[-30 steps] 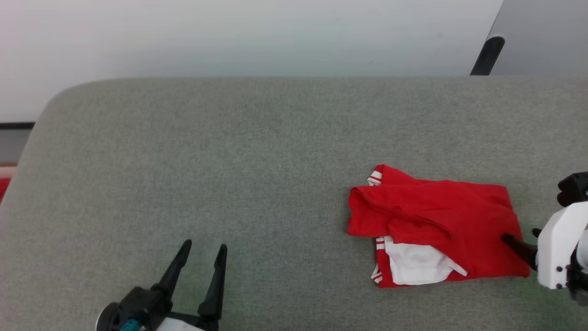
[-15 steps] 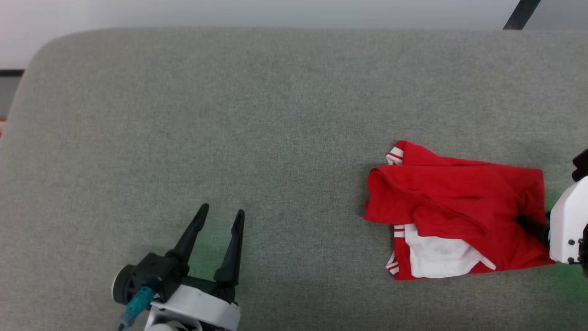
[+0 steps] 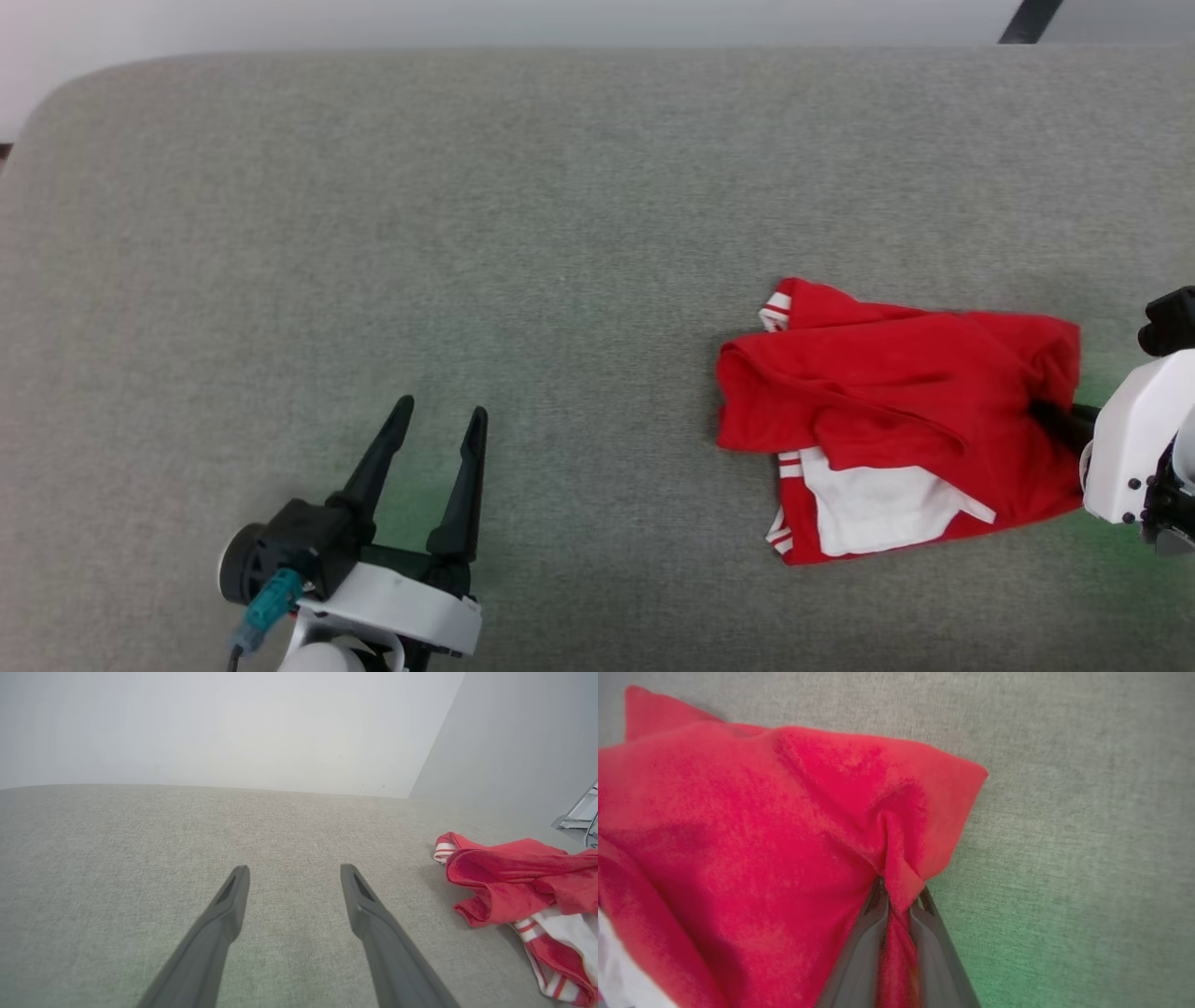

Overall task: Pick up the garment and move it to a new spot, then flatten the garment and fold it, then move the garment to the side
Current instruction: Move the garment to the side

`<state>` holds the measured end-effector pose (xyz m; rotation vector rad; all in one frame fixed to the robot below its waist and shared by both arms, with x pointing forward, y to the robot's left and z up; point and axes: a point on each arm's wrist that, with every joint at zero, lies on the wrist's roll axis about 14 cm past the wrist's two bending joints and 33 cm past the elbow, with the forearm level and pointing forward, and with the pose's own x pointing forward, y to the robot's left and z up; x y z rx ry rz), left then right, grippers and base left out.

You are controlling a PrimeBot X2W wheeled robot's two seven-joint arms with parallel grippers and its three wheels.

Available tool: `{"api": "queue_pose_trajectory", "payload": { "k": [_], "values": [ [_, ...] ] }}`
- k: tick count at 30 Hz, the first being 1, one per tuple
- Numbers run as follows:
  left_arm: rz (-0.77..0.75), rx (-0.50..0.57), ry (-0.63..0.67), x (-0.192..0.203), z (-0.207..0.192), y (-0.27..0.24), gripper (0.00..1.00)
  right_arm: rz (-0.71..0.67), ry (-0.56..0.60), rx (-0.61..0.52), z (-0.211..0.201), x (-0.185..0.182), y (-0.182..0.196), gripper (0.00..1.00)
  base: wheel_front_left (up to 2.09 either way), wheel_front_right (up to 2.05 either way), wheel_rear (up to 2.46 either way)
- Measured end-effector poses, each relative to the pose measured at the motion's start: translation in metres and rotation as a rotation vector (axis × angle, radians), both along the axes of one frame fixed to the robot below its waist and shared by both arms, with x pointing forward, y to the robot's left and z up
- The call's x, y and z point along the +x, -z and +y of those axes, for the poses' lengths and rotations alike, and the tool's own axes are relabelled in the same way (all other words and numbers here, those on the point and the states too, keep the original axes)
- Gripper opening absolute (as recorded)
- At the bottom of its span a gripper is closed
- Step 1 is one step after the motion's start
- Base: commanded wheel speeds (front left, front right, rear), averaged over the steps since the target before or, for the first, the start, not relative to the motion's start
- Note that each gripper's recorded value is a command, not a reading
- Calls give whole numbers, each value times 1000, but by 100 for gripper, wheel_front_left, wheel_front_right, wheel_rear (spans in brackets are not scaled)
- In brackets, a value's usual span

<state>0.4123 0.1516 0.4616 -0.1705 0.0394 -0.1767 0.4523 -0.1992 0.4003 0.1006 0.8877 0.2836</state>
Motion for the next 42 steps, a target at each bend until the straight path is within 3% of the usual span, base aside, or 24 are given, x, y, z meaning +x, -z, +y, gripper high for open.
{"api": "queue_pose_trajectory", "payload": {
  "k": [4, 10, 25, 31, 42],
  "values": [
    [-19, -4, 31, 6, -10, -5, 100, -70, 44, 13, -17, 3, -16, 0, 0, 0, 0],
    [-54, -7, 109, 21, -34, -12, 100, -186, 174, -37, -77, 10, -43, 0, 0, 0, 0],
    [-177, -24, 338, 68, -109, -32, 100, -234, 488, -237, -217, -5, -57, 0, 0, 0, 0],
    [-201, -34, 409, 81, -133, -32, 100, -291, 556, -318, -246, -1, -58, 0, 0, 0, 0],
    [-188, -18, 423, 96, -130, -13, 100, -343, 548, -489, -269, 23, -47, 0, 0, 0, 0]
  ]
}}
